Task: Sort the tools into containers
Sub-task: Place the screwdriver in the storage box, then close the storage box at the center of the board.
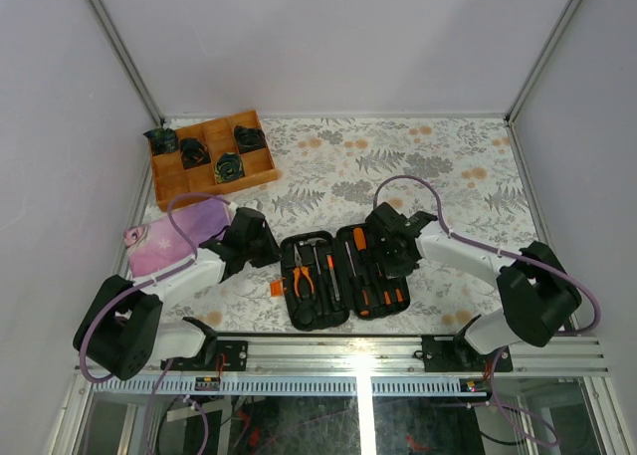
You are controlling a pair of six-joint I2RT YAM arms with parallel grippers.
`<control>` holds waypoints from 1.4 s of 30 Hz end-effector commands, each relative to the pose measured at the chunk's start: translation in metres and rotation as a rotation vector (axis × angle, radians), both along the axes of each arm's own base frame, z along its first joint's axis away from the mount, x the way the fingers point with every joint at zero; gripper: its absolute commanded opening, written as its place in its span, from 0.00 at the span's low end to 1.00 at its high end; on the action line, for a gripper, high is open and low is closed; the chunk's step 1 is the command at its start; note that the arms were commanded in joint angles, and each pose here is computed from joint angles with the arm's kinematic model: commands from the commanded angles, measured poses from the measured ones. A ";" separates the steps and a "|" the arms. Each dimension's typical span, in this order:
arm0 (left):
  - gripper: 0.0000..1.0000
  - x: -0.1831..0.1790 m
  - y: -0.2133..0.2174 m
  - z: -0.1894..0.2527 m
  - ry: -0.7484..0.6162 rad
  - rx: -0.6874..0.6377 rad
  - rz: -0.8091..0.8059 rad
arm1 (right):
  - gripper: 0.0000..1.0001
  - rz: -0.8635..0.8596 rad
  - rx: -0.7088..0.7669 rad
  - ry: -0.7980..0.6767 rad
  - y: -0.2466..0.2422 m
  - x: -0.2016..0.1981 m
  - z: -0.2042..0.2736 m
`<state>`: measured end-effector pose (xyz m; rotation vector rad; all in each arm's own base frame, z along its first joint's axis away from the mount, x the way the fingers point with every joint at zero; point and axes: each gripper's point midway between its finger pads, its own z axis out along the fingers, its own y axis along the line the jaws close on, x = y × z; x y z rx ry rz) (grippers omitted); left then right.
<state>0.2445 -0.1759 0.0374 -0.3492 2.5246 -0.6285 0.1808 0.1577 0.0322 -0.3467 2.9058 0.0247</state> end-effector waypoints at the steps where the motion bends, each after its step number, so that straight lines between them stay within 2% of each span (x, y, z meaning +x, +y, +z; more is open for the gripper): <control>1: 0.00 0.013 -0.012 0.013 -0.055 -0.032 -0.046 | 0.00 0.026 0.069 0.130 0.020 -0.015 -0.029; 8: 0.00 0.013 -0.015 0.014 -0.057 -0.033 -0.065 | 0.00 0.018 0.052 0.230 0.023 -0.033 -0.057; 13: 0.00 0.012 -0.014 0.013 -0.056 -0.027 -0.065 | 0.00 0.015 0.052 0.224 0.026 -0.034 -0.062; 16: 0.00 0.012 -0.012 0.014 -0.061 -0.018 -0.060 | 0.02 0.005 0.065 0.124 0.027 -0.018 -0.046; 24: 0.01 0.018 -0.010 0.020 -0.076 -0.006 -0.047 | 0.24 0.007 0.170 -0.270 0.032 0.038 0.046; 27: 0.06 0.021 -0.013 0.024 -0.090 -0.017 -0.054 | 0.31 -0.035 0.177 -0.390 0.023 0.049 0.070; 29: 0.14 0.022 -0.013 0.027 -0.099 -0.020 -0.057 | 0.34 -0.062 0.168 -0.434 0.015 0.054 0.078; 33: 0.32 0.021 -0.012 0.031 -0.108 -0.025 -0.060 | 0.38 -0.103 0.161 -0.427 0.005 0.061 0.077; 36: 0.40 0.019 -0.007 0.036 -0.121 -0.035 -0.039 | 0.41 -0.113 0.179 -0.409 0.004 0.066 0.074; 39: 0.43 0.016 0.000 0.040 -0.139 -0.057 -0.021 | 0.44 -0.119 0.218 -0.391 0.006 0.070 0.069; 42: 0.41 0.011 0.002 0.041 -0.148 -0.082 -0.025 | 0.45 -0.134 0.262 -0.369 0.005 0.073 0.064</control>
